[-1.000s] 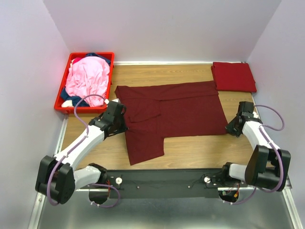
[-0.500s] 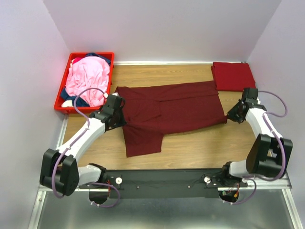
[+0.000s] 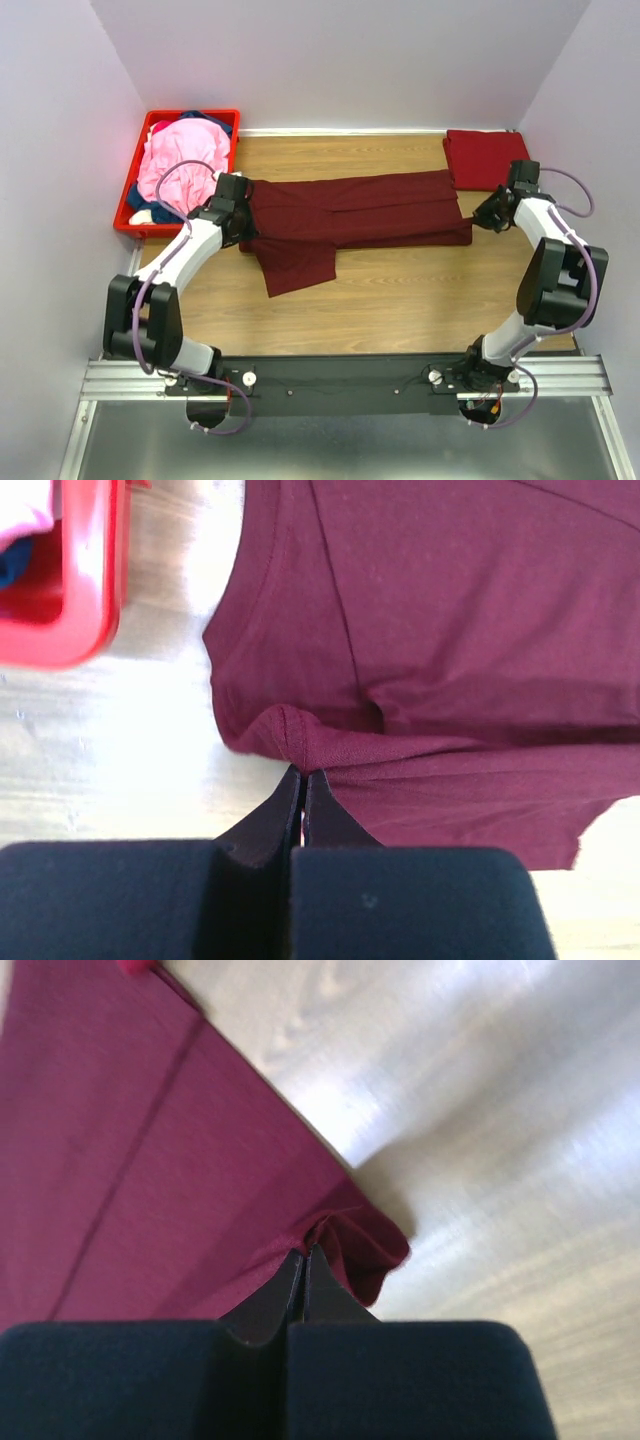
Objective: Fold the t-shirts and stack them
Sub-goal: Fold the tshirt
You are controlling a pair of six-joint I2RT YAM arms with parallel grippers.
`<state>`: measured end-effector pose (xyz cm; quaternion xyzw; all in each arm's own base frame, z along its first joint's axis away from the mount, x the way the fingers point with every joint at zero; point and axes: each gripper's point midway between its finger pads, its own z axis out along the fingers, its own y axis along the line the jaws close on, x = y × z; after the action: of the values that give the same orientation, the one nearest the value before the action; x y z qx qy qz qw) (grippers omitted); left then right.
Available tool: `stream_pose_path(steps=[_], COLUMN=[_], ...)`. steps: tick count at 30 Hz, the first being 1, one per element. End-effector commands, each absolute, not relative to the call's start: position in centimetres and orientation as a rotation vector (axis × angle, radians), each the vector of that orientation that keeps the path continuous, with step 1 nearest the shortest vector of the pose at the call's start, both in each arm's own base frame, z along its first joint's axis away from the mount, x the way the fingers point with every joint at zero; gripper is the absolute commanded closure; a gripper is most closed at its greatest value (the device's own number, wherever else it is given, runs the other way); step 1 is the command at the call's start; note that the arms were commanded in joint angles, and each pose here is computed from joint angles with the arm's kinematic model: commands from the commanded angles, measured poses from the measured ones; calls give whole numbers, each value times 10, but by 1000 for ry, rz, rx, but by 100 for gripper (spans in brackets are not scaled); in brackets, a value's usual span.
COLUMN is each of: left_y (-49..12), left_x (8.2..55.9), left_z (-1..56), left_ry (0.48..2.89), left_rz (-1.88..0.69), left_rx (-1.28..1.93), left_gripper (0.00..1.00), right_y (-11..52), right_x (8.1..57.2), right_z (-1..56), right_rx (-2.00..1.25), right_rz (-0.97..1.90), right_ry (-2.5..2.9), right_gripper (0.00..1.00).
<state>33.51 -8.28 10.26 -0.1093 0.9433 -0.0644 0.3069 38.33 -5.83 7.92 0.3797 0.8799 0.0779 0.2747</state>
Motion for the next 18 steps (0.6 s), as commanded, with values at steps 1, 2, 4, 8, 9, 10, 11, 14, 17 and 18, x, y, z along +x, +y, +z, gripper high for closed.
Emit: stream_pose_path(steps=[1, 2, 4, 8, 9, 10, 11, 14, 17, 18], left_y=[-77, -78, -75, -72, -71, -70, -69, -70, -70, -69], left_x=[349, 354, 358, 368, 369, 370, 372, 377, 379, 379], left_z=[95, 97, 92, 86, 85, 84, 81, 78, 73, 71], left_ry=[2511, 2503, 2511, 2522, 2523, 2523, 2527, 2528, 2534, 2535], left_rz=[-137, -135, -110, -89, -85, -82, -77, -75, -70, -66], left_rx=[-243, -242, -241, -249, -252, -256, -257, -257, -264, -269], left_gripper=[100, 100, 100, 100, 100, 100, 100, 100, 100, 100], right_y=[-63, -64, -62, -62, -63, -63, -64, -66, -64, -63], right_x=[411, 413, 417, 425, 427, 428, 430, 433, 440, 443], right_z=[90, 88, 86, 76, 74, 73, 69, 63, 56, 54], right_rx=[997, 988, 972, 958, 956, 953, 956, 953, 923, 915], right_rz=[248, 248, 264, 267, 268, 267, 258, 252, 276, 292], right_ry=[2314, 2321, 2335, 2357, 2359, 2362, 2367, 2371, 2384, 2390], right_gripper=[99, 99, 99, 99, 99, 99, 99, 99, 99, 99])
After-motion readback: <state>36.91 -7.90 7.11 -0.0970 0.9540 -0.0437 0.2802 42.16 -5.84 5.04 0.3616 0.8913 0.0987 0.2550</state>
